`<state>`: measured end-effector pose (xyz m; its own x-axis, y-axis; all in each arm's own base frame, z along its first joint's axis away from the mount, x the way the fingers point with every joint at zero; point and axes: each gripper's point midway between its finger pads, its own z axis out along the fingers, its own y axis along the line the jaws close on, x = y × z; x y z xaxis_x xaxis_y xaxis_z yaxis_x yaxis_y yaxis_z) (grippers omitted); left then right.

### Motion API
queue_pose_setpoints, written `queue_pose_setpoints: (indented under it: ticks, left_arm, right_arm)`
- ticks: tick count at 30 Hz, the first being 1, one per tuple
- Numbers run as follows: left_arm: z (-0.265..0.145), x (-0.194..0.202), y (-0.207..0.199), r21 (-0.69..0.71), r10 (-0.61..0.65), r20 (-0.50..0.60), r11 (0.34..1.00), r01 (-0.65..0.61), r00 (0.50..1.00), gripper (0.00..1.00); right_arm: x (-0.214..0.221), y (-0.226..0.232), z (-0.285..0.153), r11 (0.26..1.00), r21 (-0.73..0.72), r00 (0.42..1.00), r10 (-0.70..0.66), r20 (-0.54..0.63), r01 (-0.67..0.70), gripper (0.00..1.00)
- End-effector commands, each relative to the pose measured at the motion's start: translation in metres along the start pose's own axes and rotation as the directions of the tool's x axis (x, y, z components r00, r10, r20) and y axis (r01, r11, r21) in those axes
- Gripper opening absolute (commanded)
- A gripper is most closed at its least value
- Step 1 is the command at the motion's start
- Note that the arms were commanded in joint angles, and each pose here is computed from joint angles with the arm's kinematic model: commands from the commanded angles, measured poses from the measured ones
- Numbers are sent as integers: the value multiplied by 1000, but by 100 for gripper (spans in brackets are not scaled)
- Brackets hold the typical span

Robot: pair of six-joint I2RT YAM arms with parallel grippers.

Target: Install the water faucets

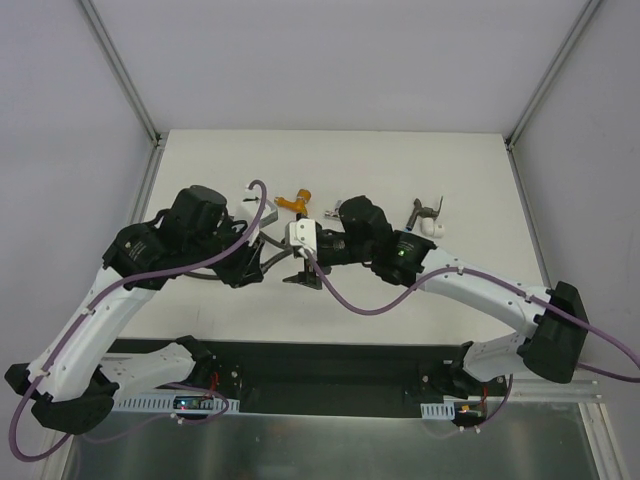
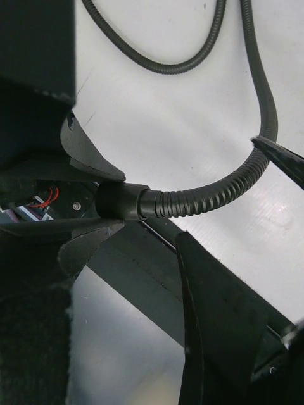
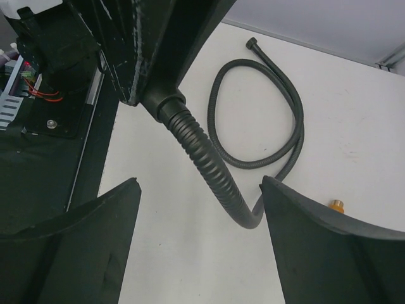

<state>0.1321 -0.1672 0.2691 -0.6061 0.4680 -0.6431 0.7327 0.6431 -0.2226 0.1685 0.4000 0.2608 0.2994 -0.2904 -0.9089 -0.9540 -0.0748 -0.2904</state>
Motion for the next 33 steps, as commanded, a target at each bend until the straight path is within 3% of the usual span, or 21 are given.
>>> queue_pose_setpoints:
  ticks: [1, 5, 8, 9, 12, 16, 19, 20, 23, 24, 25, 27, 28, 33]
  left_arm:
    - [-17, -12, -22, 93, 46, 69, 994, -53, 997, 2]
    - [-18, -13, -23, 100, 51, 74, 993, -58, 996, 3]
    - [-19, -13, -21, 82, 48, 80, 995, -55, 996, 7]
    - [-21, -15, -19, 71, 49, 88, 996, -55, 995, 11]
    - [-28, -23, -10, -3, 24, 132, 1000, -24, 991, 20]
    - [-44, -46, 5, -110, -21, 280, 992, 53, 960, 48]
    - [-55, -66, 16, -139, -86, 470, 975, 171, 878, 62]
    - [-57, -74, 17, -104, -131, 562, 968, 227, 817, 68]
    - [-46, -67, 24, -34, -228, 659, 943, 331, 717, 82]
    - [-50, -78, 22, 13, -244, 716, 942, 336, 654, 85]
    - [-31, -70, 27, 50, -304, 710, 921, 386, 635, 87]
    - [-39, -78, 23, 148, -356, 770, 907, 394, 530, 90]
    - [-19, -69, 24, 194, -413, 745, 885, 423, 523, 90]
    - [-7, -73, 17, 362, -520, 750, 840, 405, 408, 93]
  right_arm:
    - [-45, -2, 10, 996, -46, 987, -69, 144, 76, 77]
    - [-44, 0, 16, 996, -63, 988, -57, 144, 67, 66]
    - [-42, 3, 16, 996, -70, 988, -42, 147, 53, 46]
    - [-43, 4, 16, 997, -70, 988, -31, 150, 42, 30]
    - [-39, 2, 13, 999, -39, 989, -10, 145, 16, 7]
    - [-32, -7, 9, 990, 57, 983, 116, 142, -125, 2]
    - [-27, -23, 0, 956, 178, 966, 208, 153, -234, 2]
    - [-24, -22, -4, 929, 201, 946, 280, 165, -310, 2]
    - [-10, -31, -17, 841, 311, 895, 399, 199, -444, 2]
    - [-6, -36, -22, 809, 353, 882, 421, 211, -470, 2]
    - [-2, -37, -25, 779, 373, 864, 451, 223, -503, 2]
    - [6, -41, -35, 693, 422, 810, 521, 267, -585, 2]
    - [7, -38, -36, 679, 418, 796, 542, 271, -604, 2]
    - [16, -44, -47, 571, 505, 752, 583, 306, -648, 2]
